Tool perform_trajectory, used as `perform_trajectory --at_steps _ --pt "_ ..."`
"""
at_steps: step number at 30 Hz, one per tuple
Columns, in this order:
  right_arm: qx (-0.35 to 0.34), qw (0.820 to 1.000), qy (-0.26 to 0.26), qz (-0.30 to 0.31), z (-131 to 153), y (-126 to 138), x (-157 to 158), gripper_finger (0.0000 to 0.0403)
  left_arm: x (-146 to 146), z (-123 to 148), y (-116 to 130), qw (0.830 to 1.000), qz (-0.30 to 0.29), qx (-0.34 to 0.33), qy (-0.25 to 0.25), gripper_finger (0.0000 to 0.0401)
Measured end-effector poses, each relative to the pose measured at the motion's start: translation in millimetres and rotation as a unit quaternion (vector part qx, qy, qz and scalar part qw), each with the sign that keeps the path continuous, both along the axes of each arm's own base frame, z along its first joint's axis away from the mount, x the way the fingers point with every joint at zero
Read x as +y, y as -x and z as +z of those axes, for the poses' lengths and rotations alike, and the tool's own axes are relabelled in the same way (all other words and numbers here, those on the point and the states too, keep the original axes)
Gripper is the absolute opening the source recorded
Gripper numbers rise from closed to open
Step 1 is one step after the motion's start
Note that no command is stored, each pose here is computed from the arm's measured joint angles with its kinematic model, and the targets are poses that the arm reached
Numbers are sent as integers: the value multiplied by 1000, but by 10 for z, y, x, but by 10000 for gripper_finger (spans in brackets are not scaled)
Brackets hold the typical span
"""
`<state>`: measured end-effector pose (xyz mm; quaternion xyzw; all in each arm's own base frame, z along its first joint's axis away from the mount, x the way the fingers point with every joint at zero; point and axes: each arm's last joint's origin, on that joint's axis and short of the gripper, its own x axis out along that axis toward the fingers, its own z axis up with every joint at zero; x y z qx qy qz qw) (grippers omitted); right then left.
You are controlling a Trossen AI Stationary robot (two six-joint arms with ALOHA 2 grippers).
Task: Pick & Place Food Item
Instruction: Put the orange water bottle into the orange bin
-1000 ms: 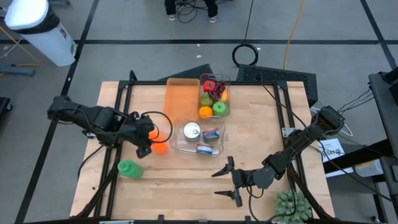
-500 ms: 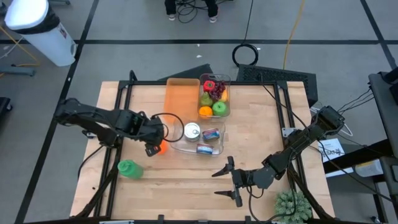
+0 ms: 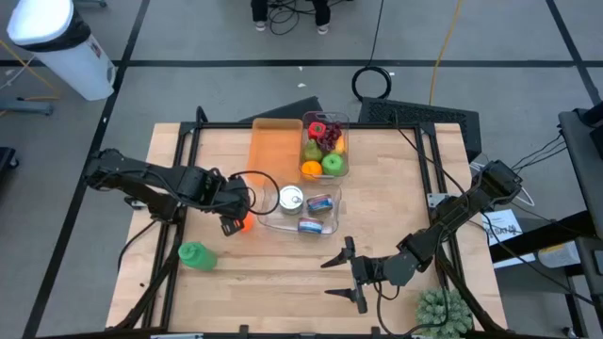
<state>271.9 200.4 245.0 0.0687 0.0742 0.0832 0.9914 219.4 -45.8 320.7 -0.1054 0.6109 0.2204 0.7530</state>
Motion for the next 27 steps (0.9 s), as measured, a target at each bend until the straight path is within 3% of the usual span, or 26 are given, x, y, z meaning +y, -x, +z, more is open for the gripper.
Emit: perform_trajectory --at_steps 9,17,27 --pt "0 1000 0 0 0 0 0 281 37 -292 96 996 57 56 -29 263" --pt "0 1000 -2 0 -1 0 0 281 29 -316 78 997 45 50 -35 291" --pt "4 1000 -19 -2 -2 0 0 281 -9 -319 53 998 42 37 -16 243"
